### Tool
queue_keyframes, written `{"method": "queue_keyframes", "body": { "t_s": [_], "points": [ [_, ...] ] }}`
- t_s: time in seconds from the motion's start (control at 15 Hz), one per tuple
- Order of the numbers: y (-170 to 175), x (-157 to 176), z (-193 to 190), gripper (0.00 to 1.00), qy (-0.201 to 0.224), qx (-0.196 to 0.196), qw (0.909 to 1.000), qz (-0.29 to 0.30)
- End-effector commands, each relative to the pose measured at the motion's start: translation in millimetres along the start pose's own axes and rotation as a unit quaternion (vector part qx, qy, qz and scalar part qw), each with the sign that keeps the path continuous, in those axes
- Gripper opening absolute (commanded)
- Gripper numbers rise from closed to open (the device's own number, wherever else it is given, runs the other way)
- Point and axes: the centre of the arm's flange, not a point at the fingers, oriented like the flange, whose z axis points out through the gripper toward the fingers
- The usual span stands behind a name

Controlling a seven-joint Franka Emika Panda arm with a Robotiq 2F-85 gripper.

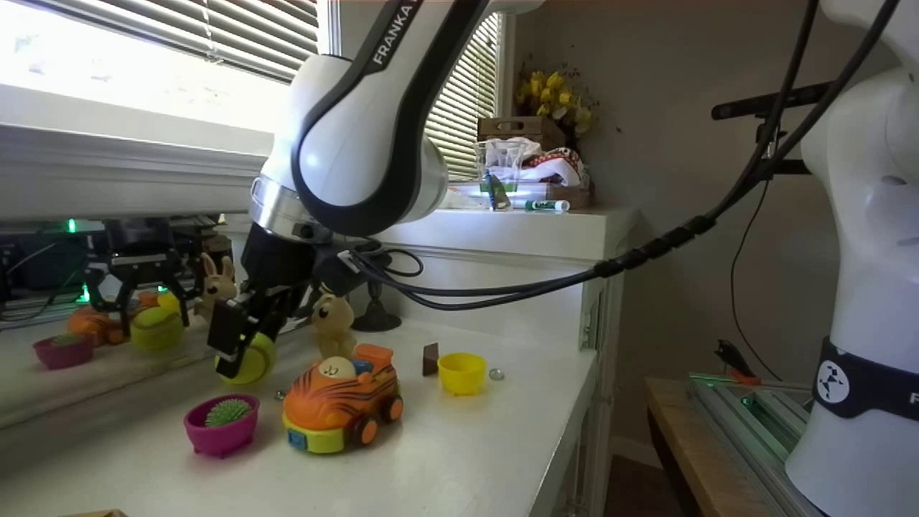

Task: Put the pink bowl and tennis ball on top of the counter on the left.

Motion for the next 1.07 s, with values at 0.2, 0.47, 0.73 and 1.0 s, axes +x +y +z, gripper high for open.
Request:
{"method": "queue_keyframes", "body": {
  "t_s": [0.2, 0.47, 0.73, 1.0],
  "points": [
    [2.3, 3.9, 7.9, 0.42, -0.001, -0.001, 1.0000, 0.005],
    [1.8, 3.2, 6.3, 0.56, -0.003, 0.000, 1.0000, 0.005],
    [-0.3, 3.2, 1.0, 0.86, 0.003, 0.000, 1.0000, 0.001],
    [-4.2, 4.4, -12.1, 1.00, 0.011, -0.010, 0.9999, -0.007]
  ]
}}
